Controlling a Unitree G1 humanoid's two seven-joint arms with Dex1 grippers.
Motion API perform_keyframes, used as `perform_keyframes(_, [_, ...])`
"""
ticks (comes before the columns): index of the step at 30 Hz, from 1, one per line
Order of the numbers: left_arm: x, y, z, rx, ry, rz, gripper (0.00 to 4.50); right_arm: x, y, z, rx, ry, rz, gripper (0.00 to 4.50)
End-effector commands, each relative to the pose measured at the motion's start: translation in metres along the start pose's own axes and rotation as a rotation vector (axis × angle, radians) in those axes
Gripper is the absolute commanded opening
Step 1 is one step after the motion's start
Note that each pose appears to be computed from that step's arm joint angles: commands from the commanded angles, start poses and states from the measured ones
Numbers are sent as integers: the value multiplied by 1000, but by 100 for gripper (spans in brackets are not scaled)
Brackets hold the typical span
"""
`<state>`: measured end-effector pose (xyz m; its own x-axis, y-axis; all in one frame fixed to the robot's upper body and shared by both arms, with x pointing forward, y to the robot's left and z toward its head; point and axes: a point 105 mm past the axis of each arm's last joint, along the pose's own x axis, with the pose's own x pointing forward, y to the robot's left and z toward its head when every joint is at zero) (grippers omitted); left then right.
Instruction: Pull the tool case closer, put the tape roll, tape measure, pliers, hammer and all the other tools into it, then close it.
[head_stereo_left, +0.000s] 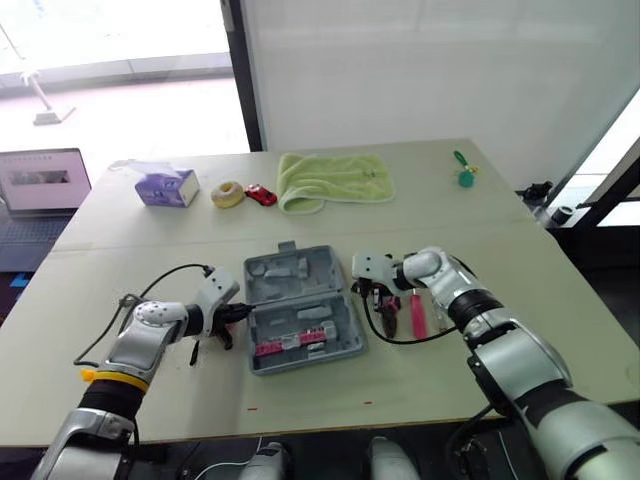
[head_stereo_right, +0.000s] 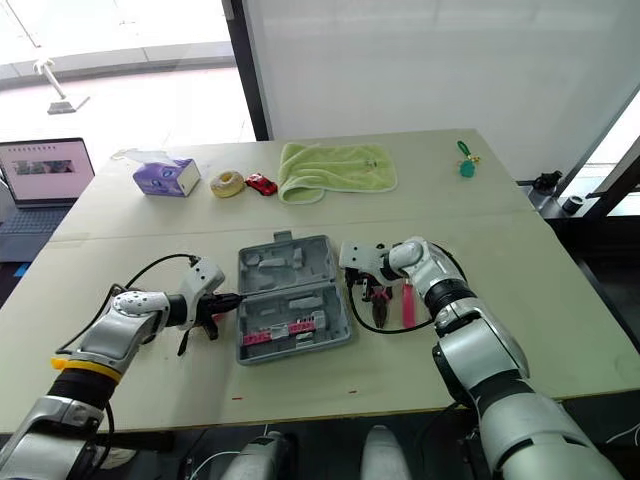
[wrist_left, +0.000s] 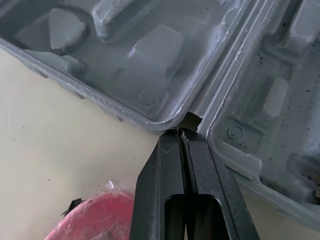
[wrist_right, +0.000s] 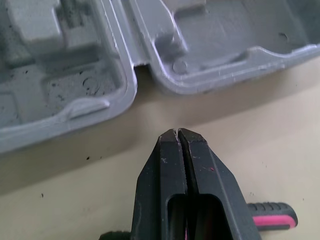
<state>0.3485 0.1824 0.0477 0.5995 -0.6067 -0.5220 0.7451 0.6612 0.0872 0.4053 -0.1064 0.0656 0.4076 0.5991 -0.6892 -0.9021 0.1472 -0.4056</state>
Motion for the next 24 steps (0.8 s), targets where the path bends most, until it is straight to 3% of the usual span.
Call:
perform_keyframes(1, [2, 3, 7, 23, -18, 3, 6, 6, 1, 18, -63, -29, 25, 8])
perform_keyframes(16, [9, -1, 11, 44, -19, -68, 6, -5, 6, 36, -108, -34, 125, 8])
perform_keyframes(24, [10, -15, 3, 41, -19, -143, 6, 5, 29, 25, -80, -22, 160, 8])
